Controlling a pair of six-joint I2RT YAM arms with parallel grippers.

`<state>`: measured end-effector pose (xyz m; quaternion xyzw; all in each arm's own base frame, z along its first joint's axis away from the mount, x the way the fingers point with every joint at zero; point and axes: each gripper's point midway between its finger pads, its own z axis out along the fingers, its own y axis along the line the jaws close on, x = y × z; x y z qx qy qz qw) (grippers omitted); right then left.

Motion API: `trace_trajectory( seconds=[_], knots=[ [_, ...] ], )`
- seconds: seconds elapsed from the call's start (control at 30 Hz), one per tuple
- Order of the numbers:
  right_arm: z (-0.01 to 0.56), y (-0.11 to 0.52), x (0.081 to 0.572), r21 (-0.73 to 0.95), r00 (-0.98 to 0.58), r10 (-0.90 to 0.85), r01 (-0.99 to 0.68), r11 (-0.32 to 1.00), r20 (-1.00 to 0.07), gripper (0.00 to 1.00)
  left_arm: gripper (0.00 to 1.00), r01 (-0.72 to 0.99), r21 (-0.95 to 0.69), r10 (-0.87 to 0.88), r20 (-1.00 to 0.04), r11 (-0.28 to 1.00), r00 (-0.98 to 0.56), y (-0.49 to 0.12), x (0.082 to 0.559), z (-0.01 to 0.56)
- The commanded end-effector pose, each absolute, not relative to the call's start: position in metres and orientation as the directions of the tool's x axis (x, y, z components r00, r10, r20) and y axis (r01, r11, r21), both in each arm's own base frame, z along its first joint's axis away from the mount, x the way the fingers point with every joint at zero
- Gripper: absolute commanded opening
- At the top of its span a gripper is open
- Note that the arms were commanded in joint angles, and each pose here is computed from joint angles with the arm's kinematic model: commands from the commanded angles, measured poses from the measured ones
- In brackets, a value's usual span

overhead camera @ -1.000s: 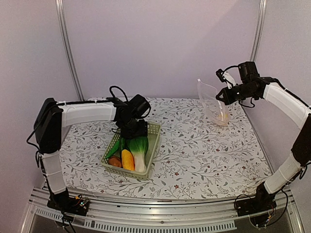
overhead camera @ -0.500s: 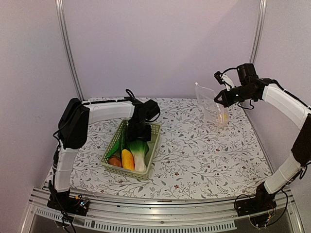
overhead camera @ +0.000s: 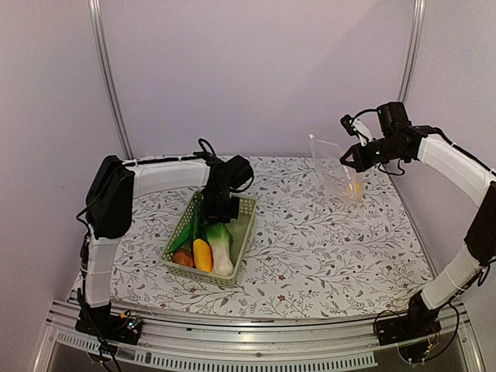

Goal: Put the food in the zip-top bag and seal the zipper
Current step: Pick up the fake vegetable from the bin.

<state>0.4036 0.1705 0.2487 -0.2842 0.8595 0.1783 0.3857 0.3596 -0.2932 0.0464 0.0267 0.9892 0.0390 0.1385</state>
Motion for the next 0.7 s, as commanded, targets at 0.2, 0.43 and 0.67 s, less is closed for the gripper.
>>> trace_trajectory(
  seconds=[0.2,0.43,0.67],
  knots=[
    [0.262,0.175,0.396,0.099,-0.532,-0.348,-0.641,0.761,-0.772,0.0,0.0,0.16,-0.199,-0.012,-0.661,0.967,-0.75,-0.325,0.378,0.197],
    [0.274,0.178,0.396,0.113,-0.535,-0.349,-0.651,0.75,-0.77,0.0,0.0,0.298,-0.195,-0.008,-0.848,0.935,-0.531,-0.345,0.368,0.275],
    [0.284,0.186,0.388,0.137,-0.531,-0.345,-0.673,0.727,-0.774,0.0,0.0,0.51,-0.217,-0.144,-0.973,0.833,-0.179,-0.362,0.329,0.378]
  ],
)
